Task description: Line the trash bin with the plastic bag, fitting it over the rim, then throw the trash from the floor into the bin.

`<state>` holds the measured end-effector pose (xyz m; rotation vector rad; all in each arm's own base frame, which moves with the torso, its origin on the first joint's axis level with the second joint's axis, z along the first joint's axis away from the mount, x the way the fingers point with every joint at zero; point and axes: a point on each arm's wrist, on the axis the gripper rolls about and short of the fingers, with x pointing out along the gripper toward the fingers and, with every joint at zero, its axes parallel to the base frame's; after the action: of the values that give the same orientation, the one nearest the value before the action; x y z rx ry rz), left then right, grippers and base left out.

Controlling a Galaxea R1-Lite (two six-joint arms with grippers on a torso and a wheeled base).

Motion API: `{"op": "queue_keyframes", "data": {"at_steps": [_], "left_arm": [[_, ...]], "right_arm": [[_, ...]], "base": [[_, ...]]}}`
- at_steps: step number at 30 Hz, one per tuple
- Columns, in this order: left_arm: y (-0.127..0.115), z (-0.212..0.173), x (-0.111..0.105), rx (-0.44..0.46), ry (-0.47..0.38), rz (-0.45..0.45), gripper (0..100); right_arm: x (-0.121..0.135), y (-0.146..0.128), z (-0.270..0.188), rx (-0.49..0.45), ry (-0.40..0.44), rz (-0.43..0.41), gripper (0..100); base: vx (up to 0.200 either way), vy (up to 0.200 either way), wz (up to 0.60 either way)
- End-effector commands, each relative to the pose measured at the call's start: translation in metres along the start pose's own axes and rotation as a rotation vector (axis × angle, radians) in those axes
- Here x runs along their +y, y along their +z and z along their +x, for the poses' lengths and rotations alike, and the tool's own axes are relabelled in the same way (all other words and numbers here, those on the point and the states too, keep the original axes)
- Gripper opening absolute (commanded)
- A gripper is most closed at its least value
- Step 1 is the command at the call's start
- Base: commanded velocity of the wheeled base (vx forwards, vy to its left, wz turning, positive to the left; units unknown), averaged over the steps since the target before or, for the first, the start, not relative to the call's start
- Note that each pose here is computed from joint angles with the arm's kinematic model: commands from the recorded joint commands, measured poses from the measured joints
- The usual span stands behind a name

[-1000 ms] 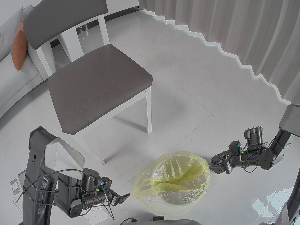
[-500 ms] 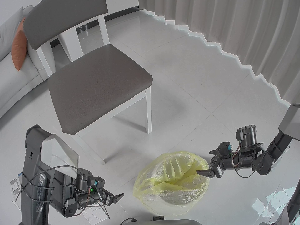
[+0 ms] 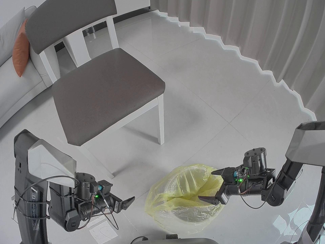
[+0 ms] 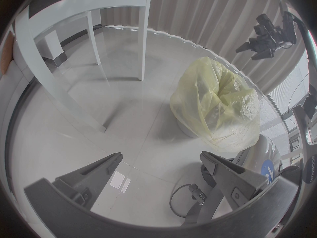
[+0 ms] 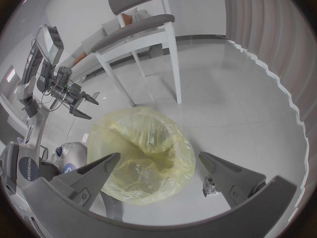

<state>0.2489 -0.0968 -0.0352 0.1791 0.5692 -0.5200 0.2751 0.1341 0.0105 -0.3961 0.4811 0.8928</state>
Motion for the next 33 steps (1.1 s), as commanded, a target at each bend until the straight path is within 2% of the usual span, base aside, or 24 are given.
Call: {"op": "queue_keyframes", "data": {"at_steps": [1, 6, 11, 28, 33], "left_arm": [[0.023, -0.001, 0.000, -0.111, 0.006, 0.011, 100], [0.031, 0.007, 0.003, -0.157, 0.011, 0.018, 100], [0.028, 0.013, 0.003, -0.146, 0.007, 0.016, 100], [0.039, -0.004, 0.004, -0.186, 0.007, 0.018, 100], [0.036, -0.007, 0.004, -0.173, 0.007, 0.016, 100]], "right_arm": [[0.022, -0.023, 0.015, 0.048, 0.067, -0.027, 100], [0.030, -0.027, 0.023, 0.038, 0.089, -0.045, 100], [0.043, -0.026, 0.022, 0.044, 0.125, -0.065, 100], [0.039, -0.037, 0.037, 0.076, 0.131, -0.043, 100], [0.040, -0.040, 0.039, 0.085, 0.137, -0.040, 100]], "base": [[0.000, 0.000, 0.00], [0.000, 0.000, 0.00], [0.000, 0.000, 0.00], [0.000, 0.000, 0.00], [0.000, 0.000, 0.00]]}}
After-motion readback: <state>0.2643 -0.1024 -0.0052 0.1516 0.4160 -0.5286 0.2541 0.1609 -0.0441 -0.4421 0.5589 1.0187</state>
